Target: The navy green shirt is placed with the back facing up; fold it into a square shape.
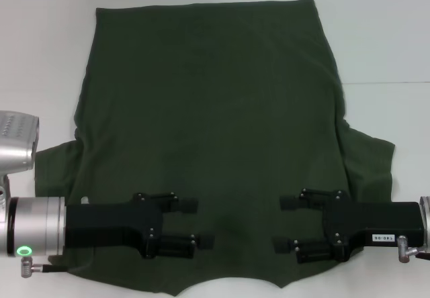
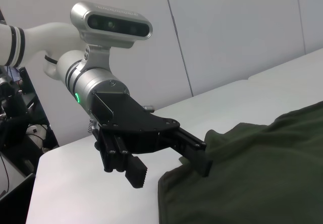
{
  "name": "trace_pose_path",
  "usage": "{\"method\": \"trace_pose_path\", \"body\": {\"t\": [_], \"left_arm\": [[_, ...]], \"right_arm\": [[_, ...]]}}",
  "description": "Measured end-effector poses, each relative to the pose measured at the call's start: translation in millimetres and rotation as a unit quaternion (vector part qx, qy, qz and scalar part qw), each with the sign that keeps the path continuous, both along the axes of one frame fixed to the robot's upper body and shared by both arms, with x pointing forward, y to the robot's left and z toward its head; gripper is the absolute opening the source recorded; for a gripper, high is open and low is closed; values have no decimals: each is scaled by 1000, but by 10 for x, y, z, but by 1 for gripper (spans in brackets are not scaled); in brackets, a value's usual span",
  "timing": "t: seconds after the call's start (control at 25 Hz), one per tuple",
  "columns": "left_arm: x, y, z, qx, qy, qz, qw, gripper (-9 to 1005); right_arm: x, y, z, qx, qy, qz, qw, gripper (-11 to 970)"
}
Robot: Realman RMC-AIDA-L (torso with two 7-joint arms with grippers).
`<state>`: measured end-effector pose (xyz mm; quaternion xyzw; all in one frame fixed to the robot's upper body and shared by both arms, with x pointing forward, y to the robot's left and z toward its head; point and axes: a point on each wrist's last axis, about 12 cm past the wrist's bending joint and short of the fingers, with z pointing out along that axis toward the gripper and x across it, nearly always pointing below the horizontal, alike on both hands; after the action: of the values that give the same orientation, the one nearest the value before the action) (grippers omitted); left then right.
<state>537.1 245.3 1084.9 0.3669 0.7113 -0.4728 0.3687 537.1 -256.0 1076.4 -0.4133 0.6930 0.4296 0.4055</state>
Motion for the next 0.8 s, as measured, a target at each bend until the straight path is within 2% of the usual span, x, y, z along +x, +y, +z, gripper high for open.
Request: {"method": "trace_pose_path", "body": {"t": [0.8], "left_arm": [[9, -5, 9, 0, -1, -1, 1000, 890]], "right_arm": [[12, 3, 9, -2, -1, 2, 1000, 914]]}}
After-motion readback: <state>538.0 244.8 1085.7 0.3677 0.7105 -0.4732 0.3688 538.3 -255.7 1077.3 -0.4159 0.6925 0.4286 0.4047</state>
